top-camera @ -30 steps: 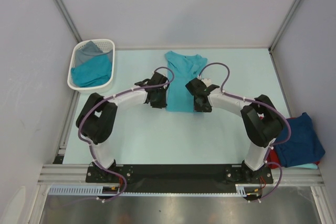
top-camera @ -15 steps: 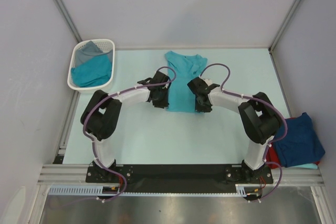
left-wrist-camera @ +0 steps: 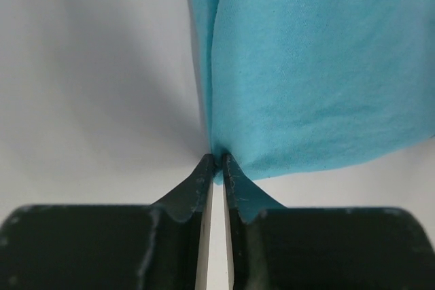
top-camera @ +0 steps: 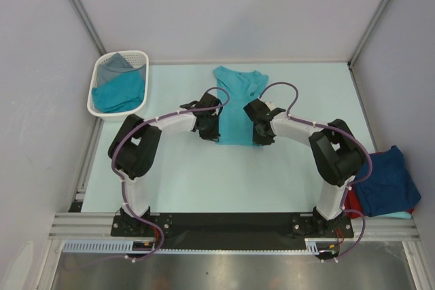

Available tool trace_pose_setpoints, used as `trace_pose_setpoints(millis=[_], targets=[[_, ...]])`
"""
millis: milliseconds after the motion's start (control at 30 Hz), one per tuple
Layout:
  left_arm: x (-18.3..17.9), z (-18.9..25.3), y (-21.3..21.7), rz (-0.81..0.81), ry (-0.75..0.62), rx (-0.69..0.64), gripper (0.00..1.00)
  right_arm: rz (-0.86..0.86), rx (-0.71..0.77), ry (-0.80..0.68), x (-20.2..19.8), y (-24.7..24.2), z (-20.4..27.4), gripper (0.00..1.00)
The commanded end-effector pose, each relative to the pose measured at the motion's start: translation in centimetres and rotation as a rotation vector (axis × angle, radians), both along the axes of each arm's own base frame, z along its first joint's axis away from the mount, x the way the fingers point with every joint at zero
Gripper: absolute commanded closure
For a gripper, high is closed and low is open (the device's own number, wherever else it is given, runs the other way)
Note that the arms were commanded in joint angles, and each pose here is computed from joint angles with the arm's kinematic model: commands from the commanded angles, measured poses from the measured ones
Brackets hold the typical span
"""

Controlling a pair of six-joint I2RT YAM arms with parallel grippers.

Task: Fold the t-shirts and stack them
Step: Grab one side of the 2/3 rectangular tshirt with both arms, then fold the long partially folded tshirt into a neat square

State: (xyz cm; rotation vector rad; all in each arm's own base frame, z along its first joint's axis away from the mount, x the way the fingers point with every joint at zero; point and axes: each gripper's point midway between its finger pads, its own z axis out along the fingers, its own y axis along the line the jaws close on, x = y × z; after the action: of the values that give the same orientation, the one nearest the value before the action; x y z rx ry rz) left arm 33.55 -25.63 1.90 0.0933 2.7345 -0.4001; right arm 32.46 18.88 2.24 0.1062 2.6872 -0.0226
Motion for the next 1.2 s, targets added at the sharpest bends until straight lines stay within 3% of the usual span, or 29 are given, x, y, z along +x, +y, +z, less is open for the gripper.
trace_pose_setpoints(millis=[0,333,900,1167], targets=[[0.6,0.6,-0.6,0.002,-0.011,-0.030,0.89,-0.003,-0.020,0.020,-0.3,-0.7,-0.6,0.77],[-1.4,1.0,0.3,-0.007,0.002,-0.033,1.00,-0.017,-0.021,0.064,-2.5,-1.7,-0.8,1.00],[-10.8,3.1,-1.0,-0.157,0.073,-0.041,1.00,0.025,0.000,0.193,-11.6,-0.7,-0.1,1.00],[-13.2,3.3,1.4,-0.190,0.089,0.025,1.00,0.037,-0.014,0.241,-14.8,-0.9,-0.6,1.00]])
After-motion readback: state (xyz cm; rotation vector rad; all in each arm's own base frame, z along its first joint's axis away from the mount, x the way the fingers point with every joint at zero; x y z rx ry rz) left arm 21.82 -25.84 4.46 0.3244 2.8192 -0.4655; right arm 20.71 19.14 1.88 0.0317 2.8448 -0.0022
